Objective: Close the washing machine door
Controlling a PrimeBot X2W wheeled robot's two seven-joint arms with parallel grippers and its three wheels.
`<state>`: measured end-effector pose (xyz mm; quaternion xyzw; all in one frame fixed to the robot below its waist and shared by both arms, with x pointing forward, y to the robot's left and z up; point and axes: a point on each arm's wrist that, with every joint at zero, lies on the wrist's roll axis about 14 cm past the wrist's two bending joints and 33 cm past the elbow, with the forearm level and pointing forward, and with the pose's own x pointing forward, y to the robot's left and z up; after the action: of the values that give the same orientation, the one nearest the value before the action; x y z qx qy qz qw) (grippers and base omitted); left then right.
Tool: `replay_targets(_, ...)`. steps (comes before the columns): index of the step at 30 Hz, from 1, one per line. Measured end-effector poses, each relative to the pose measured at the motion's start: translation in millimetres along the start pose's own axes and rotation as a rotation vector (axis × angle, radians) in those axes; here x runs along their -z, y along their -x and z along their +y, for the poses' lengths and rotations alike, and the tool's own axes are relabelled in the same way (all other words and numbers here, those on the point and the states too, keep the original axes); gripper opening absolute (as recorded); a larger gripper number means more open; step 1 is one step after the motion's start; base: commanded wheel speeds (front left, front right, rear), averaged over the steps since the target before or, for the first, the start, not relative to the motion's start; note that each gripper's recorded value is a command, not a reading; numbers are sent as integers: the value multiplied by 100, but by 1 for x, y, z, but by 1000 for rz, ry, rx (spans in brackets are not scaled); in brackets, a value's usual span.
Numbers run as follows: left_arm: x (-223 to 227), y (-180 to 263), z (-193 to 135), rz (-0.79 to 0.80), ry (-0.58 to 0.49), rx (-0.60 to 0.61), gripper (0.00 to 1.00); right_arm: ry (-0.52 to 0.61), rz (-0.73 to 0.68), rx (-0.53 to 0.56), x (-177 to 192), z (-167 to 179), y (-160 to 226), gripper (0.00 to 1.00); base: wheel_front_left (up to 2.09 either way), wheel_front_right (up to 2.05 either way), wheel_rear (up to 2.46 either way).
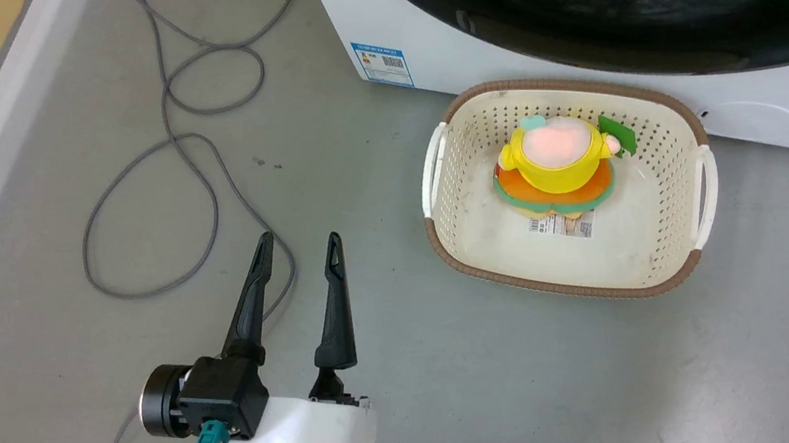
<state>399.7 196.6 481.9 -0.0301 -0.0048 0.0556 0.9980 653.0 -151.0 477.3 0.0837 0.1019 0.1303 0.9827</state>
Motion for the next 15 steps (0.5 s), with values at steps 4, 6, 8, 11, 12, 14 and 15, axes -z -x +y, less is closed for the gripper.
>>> replay_targets(4, -5, 1, 0, -13, -1, 2, 100, -2, -26, 7, -7, 1, 5, 0, 0, 0, 0)
replay_targets(6, -9, 2, -1, -24, 1, 4, 100, 8, -49, 8, -15, 2, 10, 0, 0, 0, 0)
replay_targets(8, -14, 3, -2, -38, 5, 8, 100, 24, -73, 9, -23, 3, 18, 0, 0, 0, 0)
replay_targets(11, -22, 6, -3, -62, 13, 17, 100, 42, -105, 10, -31, 4, 34, 0, 0, 0, 0)
replay_targets(12, -25, 7, -4, -71, 15, 19, 100, 44, -111, 6, -32, 5, 41, 0, 0, 0, 0)
replay_targets(14, -29, 10, -4, -80, 17, 22, 100, 54, -126, -9, -32, 10, 55, 0, 0, 0, 0)
replay_targets(15, -30, 12, -5, -84, 21, 27, 100, 59, -134, -17, -32, 12, 63, 0, 0, 0, 0)
